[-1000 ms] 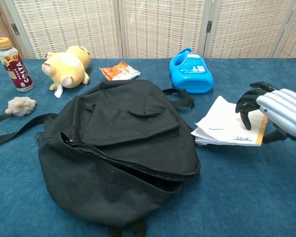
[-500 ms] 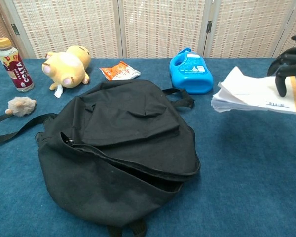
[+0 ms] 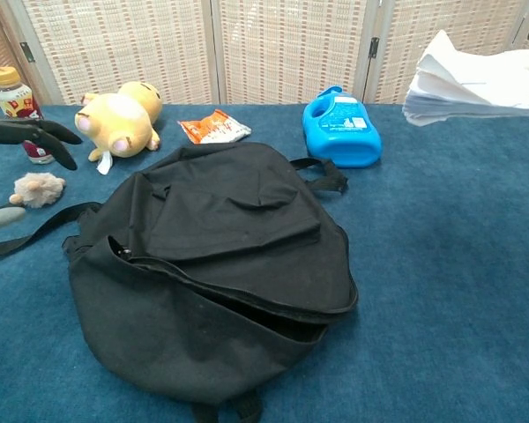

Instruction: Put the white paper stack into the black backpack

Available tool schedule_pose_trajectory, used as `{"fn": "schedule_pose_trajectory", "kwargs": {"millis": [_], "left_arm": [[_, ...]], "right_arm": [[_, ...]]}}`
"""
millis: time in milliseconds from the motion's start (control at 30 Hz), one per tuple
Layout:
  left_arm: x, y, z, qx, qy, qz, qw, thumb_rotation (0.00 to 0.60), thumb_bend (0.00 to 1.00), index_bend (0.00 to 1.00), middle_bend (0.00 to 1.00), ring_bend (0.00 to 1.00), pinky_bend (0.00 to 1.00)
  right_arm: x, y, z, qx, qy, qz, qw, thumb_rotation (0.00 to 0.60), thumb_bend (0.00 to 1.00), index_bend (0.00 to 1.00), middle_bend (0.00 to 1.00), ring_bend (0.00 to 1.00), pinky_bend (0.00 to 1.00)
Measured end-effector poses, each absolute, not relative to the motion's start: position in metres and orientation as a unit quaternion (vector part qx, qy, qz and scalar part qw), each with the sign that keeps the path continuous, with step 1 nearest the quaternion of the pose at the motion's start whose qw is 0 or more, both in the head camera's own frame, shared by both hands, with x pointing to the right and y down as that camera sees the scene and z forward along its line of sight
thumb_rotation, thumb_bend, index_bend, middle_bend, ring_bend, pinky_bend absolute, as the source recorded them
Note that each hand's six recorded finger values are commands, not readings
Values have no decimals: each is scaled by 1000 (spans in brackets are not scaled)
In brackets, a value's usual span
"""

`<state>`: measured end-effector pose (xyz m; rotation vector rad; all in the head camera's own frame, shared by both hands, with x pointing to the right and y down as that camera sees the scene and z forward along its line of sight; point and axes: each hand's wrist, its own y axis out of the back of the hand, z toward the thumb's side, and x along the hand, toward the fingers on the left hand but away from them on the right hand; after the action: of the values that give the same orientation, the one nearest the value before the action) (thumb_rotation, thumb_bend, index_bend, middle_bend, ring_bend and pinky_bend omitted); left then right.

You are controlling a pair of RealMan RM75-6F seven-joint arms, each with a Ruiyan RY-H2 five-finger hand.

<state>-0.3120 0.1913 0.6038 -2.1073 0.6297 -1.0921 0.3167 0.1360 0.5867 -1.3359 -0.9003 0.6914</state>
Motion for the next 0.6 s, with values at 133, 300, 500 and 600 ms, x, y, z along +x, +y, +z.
{"fn": "schedule_pose_trajectory", "kwargs": {"millis": [133,300,500,600], "left_arm": [[-284,189,609,-825,205,-399,343,600,442,294,125,124,0],[-253,192,617,-842,169,-381,343,600,440,287,126,120,0],[-228,198,623,-856,149,-365,335,600,440,297,125,119,0],[-220,200,626,-857,139,-363,340,600,439,298,125,114,0]], "right_arm": [[310,135,569,-582,-391,295,649,600,434,699,404,259,75],[298,140,551,-582,-380,277,663,600,434,699,403,260,75],[288,152,545,-590,-367,263,669,600,434,699,404,263,74],[286,155,547,-595,-364,264,667,600,434,699,404,264,74]]}}
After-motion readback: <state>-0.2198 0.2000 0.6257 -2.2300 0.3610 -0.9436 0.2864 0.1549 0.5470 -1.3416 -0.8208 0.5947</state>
